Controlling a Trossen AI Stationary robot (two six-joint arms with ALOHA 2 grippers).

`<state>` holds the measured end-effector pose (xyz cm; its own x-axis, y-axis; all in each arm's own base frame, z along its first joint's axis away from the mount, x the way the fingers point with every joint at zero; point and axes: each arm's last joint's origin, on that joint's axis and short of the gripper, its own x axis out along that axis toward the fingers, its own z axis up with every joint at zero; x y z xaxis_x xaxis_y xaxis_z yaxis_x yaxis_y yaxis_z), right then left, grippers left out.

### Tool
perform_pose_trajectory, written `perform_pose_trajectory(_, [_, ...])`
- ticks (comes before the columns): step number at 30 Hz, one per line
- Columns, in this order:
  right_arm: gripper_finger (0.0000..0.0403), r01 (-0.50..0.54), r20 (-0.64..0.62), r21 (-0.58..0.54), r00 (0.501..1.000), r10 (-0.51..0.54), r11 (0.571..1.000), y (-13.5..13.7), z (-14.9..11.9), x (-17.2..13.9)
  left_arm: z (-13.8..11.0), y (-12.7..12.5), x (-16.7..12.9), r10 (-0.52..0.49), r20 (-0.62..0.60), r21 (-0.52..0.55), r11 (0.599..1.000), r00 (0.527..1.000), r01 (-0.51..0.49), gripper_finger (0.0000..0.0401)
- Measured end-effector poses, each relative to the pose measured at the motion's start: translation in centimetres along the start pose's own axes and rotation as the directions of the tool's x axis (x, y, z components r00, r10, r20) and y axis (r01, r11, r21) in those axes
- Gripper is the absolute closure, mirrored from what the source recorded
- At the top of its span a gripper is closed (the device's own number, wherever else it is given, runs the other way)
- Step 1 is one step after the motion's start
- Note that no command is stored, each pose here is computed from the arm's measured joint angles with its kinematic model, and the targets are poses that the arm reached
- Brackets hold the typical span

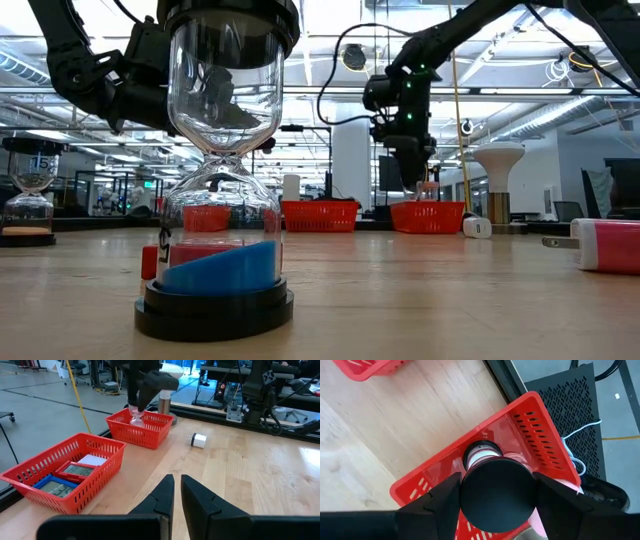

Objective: Pick & Place Office items
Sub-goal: Put the white hour glass into the right red bin

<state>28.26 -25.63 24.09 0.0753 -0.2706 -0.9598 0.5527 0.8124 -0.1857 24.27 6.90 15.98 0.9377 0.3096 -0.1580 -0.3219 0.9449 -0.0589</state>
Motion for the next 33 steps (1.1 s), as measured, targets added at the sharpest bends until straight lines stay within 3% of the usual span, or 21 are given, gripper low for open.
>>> perform_pose_trajectory(20, [0.0170,0.016,0.067,0.008,0.998,-0.016,1.000,0.03,0.40,0.69,0.00,-0.01,0.00,0.000,0.000,0.000,1.000,1.000,0.000,0.0364])
perform_pose_trajectory(33, [0.0111,0.082,0.093,-0.003,0.992,-0.081,0.997,-0.19,0.46,-0.07,0.00,0.00,0.00,0.000,0.000,0.000,1.000,1.000,0.000,0.0364])
